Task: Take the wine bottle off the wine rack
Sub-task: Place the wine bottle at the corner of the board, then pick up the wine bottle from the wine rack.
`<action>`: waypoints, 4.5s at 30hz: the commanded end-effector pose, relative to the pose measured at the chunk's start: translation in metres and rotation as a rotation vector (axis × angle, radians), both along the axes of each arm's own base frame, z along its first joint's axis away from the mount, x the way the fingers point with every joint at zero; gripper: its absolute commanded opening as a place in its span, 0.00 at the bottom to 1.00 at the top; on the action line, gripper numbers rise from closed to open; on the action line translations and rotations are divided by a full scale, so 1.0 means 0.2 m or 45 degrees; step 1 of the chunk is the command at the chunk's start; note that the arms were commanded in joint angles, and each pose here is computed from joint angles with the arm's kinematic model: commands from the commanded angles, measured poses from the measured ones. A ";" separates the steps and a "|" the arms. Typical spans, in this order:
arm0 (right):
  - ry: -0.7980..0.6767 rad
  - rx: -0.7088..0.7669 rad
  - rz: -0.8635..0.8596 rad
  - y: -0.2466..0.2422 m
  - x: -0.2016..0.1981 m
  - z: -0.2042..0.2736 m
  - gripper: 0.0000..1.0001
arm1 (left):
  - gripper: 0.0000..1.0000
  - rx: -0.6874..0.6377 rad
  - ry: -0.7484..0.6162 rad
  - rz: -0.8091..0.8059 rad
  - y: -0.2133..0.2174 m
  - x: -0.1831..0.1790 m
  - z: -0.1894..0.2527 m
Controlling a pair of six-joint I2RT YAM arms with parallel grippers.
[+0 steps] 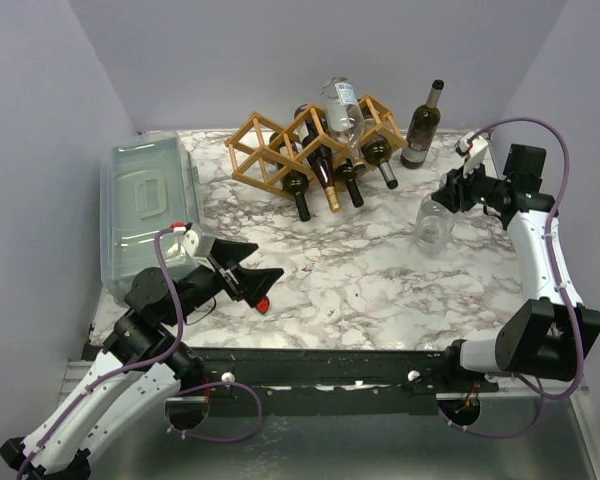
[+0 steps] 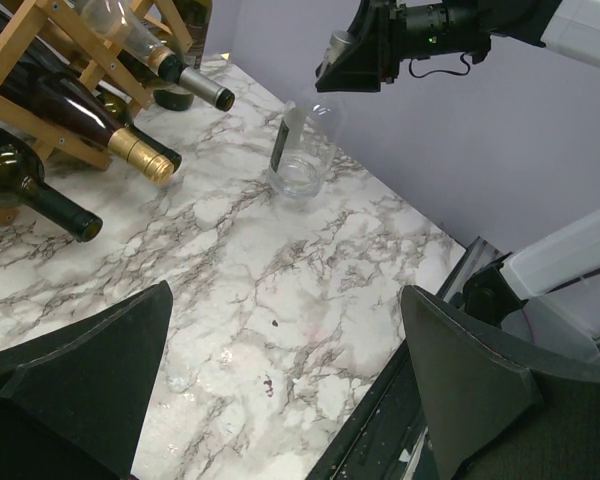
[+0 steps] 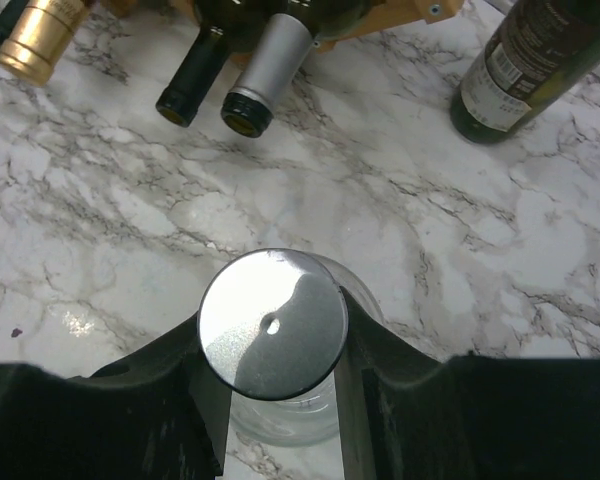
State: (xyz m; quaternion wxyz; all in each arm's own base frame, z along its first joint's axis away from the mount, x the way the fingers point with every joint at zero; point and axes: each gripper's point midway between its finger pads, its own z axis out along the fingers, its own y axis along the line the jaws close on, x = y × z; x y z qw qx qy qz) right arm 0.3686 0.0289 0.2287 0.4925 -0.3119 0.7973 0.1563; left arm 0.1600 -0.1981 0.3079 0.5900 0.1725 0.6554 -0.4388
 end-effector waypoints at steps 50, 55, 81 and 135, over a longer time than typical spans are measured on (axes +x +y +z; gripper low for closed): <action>-0.579 0.211 -0.797 -0.65 1.19 0.43 0.00 | 0.99 0.014 0.066 0.056 0.03 0.03 -0.08; -0.595 0.232 -0.810 -0.67 1.25 0.43 0.00 | 0.99 0.021 0.075 0.061 0.02 0.04 -0.09; -0.565 0.232 -0.790 -0.62 1.44 0.34 0.17 | 0.99 0.028 0.074 0.062 0.01 0.06 -0.07; -0.275 0.490 -0.150 0.03 0.50 0.49 0.80 | 0.99 -0.099 0.142 0.027 -0.02 0.03 -0.04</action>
